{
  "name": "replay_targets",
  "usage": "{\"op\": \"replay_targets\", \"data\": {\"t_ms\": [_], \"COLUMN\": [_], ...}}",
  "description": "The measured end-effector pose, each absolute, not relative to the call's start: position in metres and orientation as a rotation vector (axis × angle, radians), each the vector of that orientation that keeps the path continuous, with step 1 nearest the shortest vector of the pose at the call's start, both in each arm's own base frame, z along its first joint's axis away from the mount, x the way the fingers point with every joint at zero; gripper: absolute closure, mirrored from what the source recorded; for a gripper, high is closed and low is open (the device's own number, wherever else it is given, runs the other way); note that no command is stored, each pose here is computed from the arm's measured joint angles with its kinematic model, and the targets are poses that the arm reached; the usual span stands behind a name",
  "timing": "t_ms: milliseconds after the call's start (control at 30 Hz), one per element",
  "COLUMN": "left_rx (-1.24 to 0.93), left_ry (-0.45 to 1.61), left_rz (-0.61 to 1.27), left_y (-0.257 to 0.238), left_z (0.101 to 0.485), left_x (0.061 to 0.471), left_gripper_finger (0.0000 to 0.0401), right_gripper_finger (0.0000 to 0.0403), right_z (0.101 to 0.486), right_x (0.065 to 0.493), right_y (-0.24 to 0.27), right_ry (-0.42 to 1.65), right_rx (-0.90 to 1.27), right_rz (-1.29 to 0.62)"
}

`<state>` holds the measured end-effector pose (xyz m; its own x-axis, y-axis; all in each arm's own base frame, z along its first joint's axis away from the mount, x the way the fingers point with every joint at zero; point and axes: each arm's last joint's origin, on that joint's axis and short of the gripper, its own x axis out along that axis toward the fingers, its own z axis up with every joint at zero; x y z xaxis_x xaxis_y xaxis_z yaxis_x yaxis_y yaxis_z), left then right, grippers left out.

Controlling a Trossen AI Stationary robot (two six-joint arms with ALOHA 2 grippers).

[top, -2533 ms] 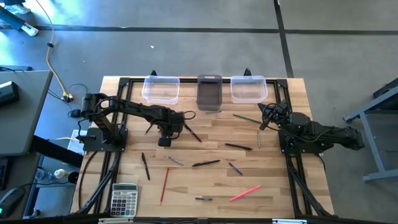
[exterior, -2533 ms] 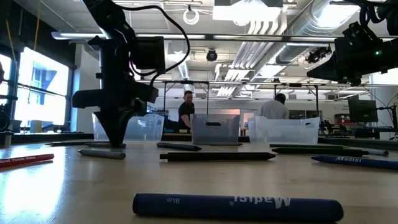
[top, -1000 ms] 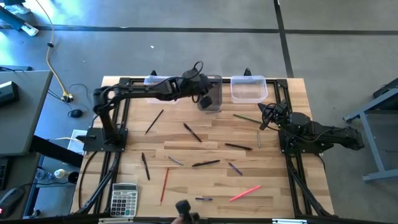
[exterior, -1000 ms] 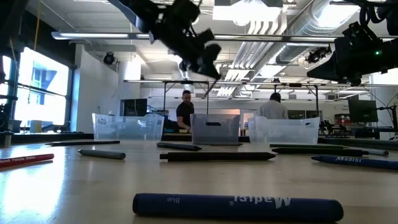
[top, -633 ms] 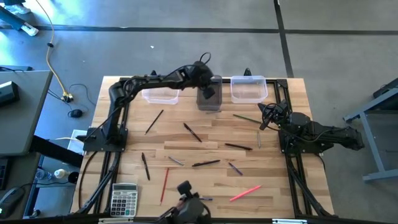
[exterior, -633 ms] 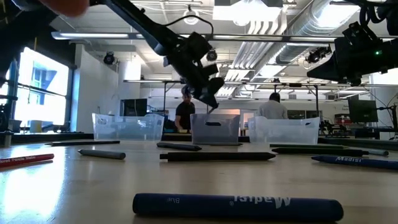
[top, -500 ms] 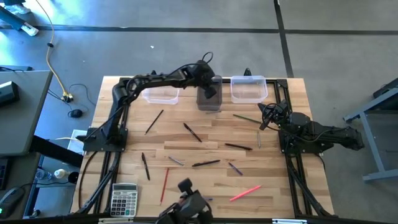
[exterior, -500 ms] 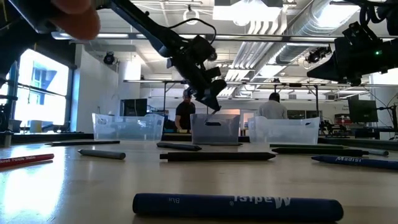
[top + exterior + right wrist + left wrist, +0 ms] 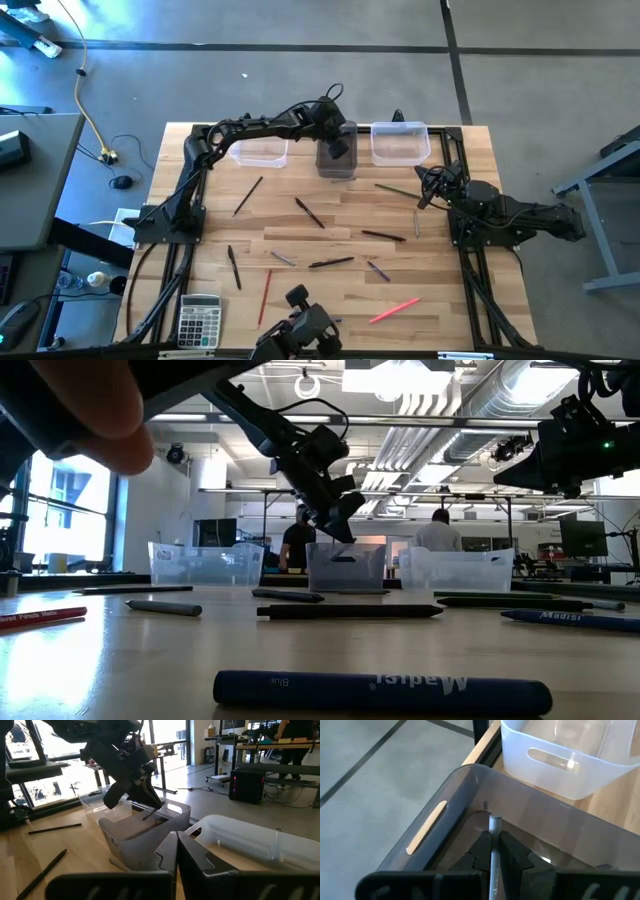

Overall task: Sort crayons/erasers/pens/pencils in bins
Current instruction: Put the gray crayon into the black bin, then put the green pencil into the right transparent bin

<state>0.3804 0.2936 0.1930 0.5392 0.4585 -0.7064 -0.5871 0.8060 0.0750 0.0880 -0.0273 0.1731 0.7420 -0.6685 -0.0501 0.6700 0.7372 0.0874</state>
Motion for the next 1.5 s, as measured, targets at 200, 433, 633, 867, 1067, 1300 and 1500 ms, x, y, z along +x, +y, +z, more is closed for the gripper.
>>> {"op": "replay_targets", "data": {"t_ms": [200, 433, 633, 867, 1067, 1300, 1500], "left_rx": [-0.195, -0.207, -0.211, -0.204, -0.163, -0.02, 0.007], "left_ry": [0.806, 0.85, 0.864, 0.868, 0.875, 0.935, 0.822], "left_rz": [0.638, 0.644, 0.652, 0.66, 0.677, 0.619, 0.66], "left_y": [0.3, 0.307, 0.309, 0.308, 0.304, 0.28, 0.257], "left_z": [0.185, 0.172, 0.167, 0.167, 0.179, 0.209, 0.232], "left_x": [0.375, 0.37, 0.369, 0.37, 0.37, 0.37, 0.36], "left_gripper_finger": [0.0395, 0.0395, 0.0394, 0.0351, 0.0339, 0.038, 0.0397], "right_gripper_finger": [0.0402, 0.0402, 0.0402, 0.0402, 0.0402, 0.0402, 0.0402], "right_z": [0.173, 0.173, 0.173, 0.173, 0.173, 0.173, 0.173], "right_x": [0.088, 0.088, 0.088, 0.088, 0.088, 0.088, 0.088], "right_y": [-0.027, -0.027, -0.027, -0.027, -0.027, -0.027, -0.027], "right_ry": [0.016, 0.016, 0.016, 0.016, 0.016, 0.016, 0.017], "right_rx": [0.102, 0.102, 0.102, 0.102, 0.102, 0.102, 0.102], "right_rz": [-0.735, -0.735, -0.735, -0.735, -0.735, -0.735, -0.735]}}
